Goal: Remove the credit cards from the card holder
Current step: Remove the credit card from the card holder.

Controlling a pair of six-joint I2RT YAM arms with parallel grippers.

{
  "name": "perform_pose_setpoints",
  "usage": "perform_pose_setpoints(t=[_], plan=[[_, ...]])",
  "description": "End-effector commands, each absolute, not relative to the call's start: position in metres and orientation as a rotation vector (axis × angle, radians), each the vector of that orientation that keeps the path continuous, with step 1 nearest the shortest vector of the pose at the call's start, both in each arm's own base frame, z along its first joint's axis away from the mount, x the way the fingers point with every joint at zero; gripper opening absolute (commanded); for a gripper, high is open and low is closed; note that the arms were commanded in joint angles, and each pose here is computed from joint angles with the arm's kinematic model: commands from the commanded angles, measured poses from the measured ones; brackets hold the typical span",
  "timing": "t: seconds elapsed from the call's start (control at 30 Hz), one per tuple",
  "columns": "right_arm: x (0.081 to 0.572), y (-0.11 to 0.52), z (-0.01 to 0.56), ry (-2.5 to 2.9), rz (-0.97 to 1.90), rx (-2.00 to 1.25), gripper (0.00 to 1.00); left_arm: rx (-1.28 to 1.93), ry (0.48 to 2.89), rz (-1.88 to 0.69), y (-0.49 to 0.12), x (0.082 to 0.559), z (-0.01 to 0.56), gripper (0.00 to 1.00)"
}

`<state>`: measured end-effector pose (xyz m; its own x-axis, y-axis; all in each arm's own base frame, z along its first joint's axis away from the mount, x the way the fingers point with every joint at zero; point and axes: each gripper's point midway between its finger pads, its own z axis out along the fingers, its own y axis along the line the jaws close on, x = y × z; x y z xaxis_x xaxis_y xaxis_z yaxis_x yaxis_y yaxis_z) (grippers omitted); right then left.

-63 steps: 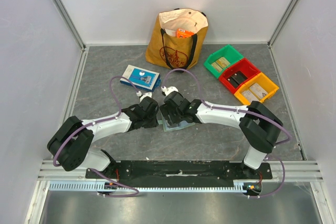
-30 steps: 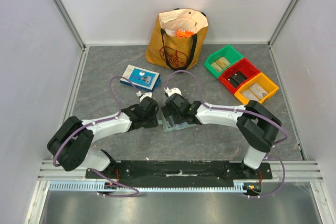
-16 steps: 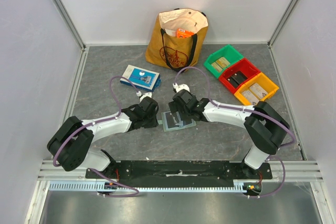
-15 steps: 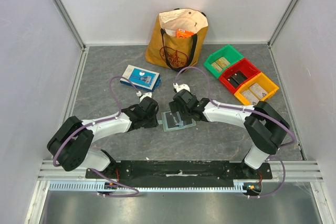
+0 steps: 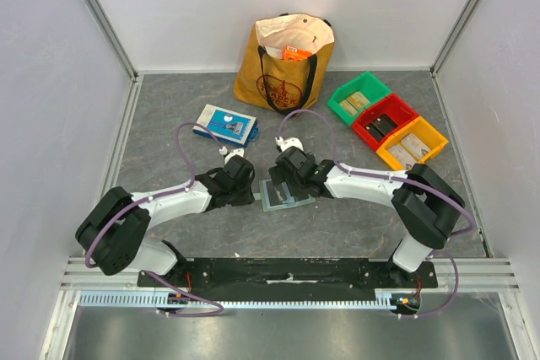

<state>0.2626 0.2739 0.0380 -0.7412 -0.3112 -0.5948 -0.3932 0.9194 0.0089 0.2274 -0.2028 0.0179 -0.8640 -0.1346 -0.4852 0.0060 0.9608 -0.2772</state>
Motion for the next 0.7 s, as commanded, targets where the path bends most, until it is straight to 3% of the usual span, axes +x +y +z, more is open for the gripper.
perform_pose_setpoints(t=[0.0,0.67], plan=[[0.267,0.292,0.068,2.378,0.187,-0.527,0.98,-0.034,2.663,-0.291,-0.187,0.211,0.001,0.28],[0.273,0.294,0.094,2.305,0.113,-0.534,0.98,-0.03,2.663,-0.302,-0.19,0.212,0.002,0.28]])
